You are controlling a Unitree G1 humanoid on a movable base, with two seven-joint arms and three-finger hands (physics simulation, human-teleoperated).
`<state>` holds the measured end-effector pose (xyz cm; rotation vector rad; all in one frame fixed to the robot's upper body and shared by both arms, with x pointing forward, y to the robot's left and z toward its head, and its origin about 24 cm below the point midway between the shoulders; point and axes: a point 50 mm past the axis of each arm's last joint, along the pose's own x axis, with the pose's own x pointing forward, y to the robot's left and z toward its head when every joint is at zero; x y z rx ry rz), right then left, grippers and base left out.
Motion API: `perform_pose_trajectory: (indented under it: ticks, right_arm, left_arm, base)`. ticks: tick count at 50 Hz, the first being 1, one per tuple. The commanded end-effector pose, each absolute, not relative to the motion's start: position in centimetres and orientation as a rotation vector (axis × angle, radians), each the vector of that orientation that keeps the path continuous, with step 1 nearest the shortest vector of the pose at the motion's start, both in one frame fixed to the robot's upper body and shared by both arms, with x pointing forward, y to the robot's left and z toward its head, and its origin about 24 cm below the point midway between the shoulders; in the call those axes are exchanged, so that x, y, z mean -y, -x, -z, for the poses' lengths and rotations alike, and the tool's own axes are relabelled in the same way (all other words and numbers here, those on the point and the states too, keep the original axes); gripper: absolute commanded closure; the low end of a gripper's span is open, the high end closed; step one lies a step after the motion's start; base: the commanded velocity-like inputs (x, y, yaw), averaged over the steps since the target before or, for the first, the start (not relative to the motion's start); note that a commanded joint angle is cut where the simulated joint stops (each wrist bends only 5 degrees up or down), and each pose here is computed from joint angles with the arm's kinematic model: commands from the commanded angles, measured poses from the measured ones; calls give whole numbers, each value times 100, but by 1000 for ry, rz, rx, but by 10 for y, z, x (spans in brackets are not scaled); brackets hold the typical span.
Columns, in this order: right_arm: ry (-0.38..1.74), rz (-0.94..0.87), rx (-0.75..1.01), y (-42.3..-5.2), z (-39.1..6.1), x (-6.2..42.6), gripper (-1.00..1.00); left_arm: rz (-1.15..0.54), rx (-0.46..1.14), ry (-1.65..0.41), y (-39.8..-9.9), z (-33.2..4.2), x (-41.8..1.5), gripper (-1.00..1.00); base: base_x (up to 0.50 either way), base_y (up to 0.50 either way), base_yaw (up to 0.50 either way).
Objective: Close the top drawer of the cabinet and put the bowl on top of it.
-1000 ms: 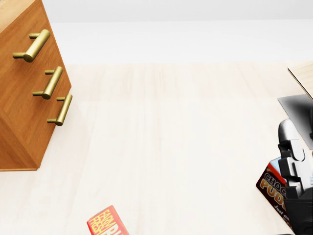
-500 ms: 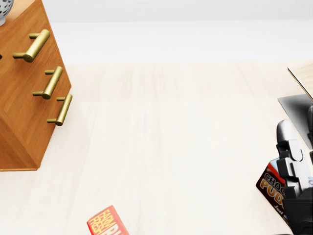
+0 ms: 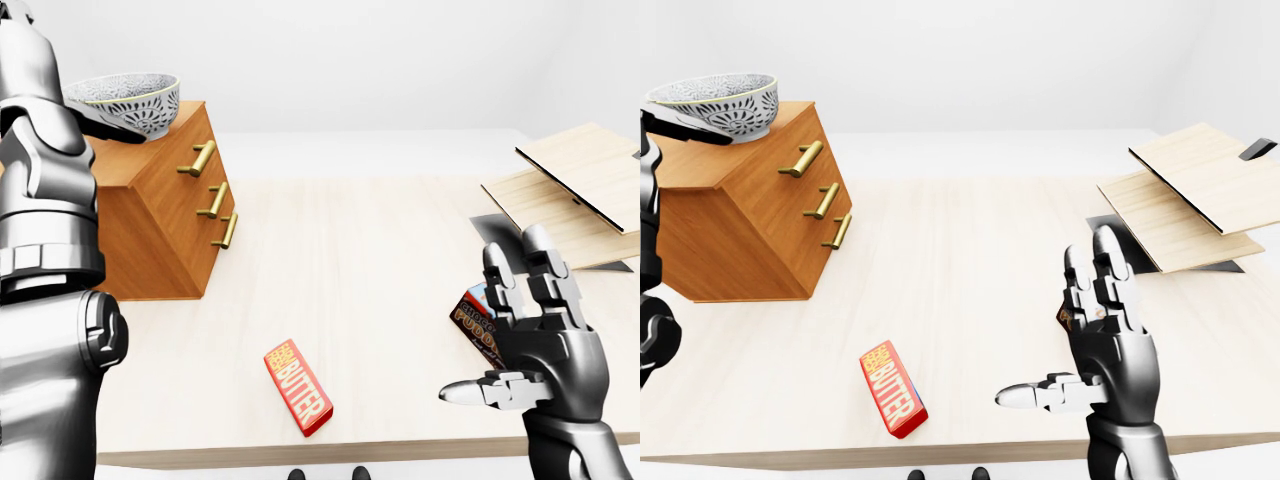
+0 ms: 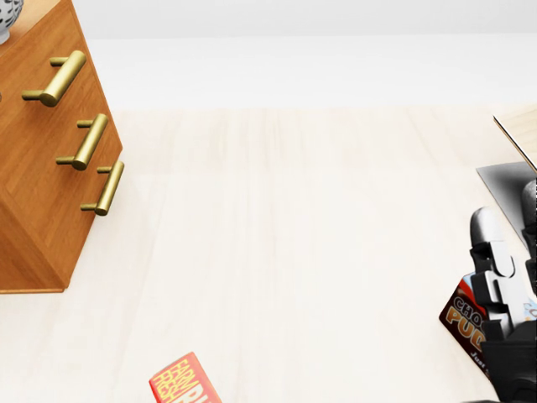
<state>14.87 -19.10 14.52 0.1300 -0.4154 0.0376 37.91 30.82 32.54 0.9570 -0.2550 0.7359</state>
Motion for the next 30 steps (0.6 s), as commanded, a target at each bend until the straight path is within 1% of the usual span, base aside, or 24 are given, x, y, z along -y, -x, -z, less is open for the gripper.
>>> perform_pose_trajectory:
  ticks: [1, 3, 8, 11, 16, 24, 26, 28, 29, 30]
  right_arm:
    - [-131, -40, 405, -149, -143, 190, -100]
    - [-131, -41, 405, -149, -144, 190, -100]
    - [-132, -40, 405, -150, -143, 191, -100]
    - [-132, -42, 402, -149, -143, 190, -100]
    - [-132, -42, 403, -148, -143, 190, -100]
    - [-131, -40, 406, -149, -144, 190, -100]
    - [-131, -38, 409, -149, -144, 191, -100]
    - [-131, -40, 408, -149, -144, 190, -100]
    - [-131, -40, 406, -149, -144, 190, -100]
    - [-131, -40, 406, -149, -144, 190, -100]
  left_arm:
    - [-657, 487, -1069, -348, -364, -284, -100]
    - [-636, 556, -1111, -335, -374, -273, -100]
    - [-607, 659, -1173, -312, -389, -255, -100]
    - [-586, 701, -1185, -305, -389, -245, -100]
    - [-490, 759, -1111, -298, -384, -232, -100]
    - [-337, 906, -1098, -264, -376, -204, -100]
    - [-254, 1004, -1104, -240, -377, -188, -100]
    - [-201, 1070, -1109, -224, -376, -179, -100]
    - [-157, 1132, -1124, -207, -373, -169, -100]
    - [-152, 1143, -1122, -205, -373, -168, -100]
  base:
    - [0, 0, 0]
    - [0, 0, 0]
    - [0, 0, 0]
    - [0, 0, 0]
    - [0, 0, 0]
    - [0, 0, 0]
    - [0, 0, 0]
    - [0, 0, 0]
    - [0, 0, 0]
    - [0, 0, 0]
